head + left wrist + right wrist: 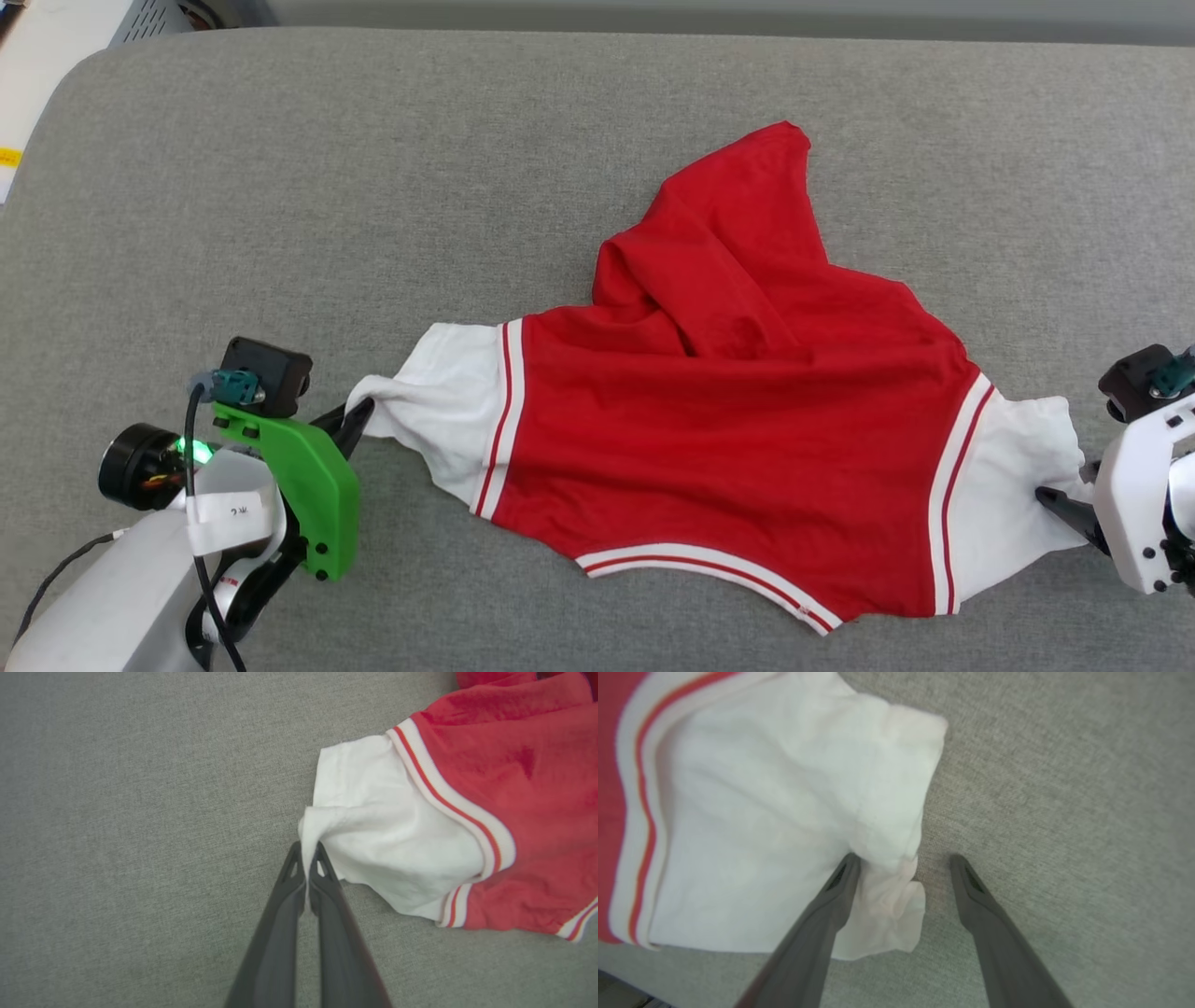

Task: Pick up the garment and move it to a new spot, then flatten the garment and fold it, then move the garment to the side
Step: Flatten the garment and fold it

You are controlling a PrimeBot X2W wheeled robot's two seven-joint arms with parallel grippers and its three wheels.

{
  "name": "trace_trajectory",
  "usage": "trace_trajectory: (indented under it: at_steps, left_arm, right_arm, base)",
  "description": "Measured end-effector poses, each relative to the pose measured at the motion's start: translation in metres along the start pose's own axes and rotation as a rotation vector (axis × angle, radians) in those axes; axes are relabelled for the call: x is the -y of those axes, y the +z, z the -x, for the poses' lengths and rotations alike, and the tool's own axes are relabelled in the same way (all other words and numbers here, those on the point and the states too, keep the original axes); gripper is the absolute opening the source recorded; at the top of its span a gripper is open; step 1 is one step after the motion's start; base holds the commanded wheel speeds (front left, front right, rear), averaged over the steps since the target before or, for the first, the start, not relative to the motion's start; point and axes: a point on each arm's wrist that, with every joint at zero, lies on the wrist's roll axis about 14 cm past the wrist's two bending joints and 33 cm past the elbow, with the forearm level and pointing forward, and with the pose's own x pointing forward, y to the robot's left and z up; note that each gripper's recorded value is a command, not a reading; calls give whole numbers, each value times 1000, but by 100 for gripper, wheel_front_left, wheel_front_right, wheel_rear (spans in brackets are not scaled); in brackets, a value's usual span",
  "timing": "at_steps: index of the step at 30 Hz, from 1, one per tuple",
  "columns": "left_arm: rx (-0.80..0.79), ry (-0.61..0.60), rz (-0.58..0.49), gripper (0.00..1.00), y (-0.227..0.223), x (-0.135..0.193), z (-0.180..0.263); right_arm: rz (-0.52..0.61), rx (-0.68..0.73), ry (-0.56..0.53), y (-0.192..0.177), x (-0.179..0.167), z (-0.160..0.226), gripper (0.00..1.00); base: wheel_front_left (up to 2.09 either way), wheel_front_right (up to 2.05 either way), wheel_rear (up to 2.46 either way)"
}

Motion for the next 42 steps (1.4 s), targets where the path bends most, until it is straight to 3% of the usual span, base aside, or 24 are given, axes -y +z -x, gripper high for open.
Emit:
trace_trajectory:
  at_steps: [1,2,3,4,13,29,36,42]
  left_arm:
    - [2,2,4,0,-1,0,0]
    - [0,5,6,0,-2,-1,0]
    - [4,7,7,0,-2,-1,0]
    - [15,8,8,0,-1,-1,1]
    - [192,-27,7,0,41,15,21]
    - [783,-154,-117,0,215,71,126]
    - [961,-181,-188,0,279,85,156]
    - [1042,-195,-236,0,325,95,152]
  right_arm:
    - [-8,9,12,1,-2,-2,100]
    - [-15,22,18,2,-3,-2,39]
    - [-17,36,22,3,-3,-2,10]
    - [-16,58,23,5,-4,-1,0]
    - [1,376,39,52,-15,41,0]
    - [25,1038,-14,150,-13,224,0]
    - [74,1240,-61,183,-13,286,0]
    - [126,1340,-102,216,-11,312,0]
  base:
    - [0,0,0]
    - [0,0,0]
    - [0,0,0]
    - [0,0,0]
    - [0,0,0]
    - [0,0,0]
    - [0,0,0]
    - [0,0,0]
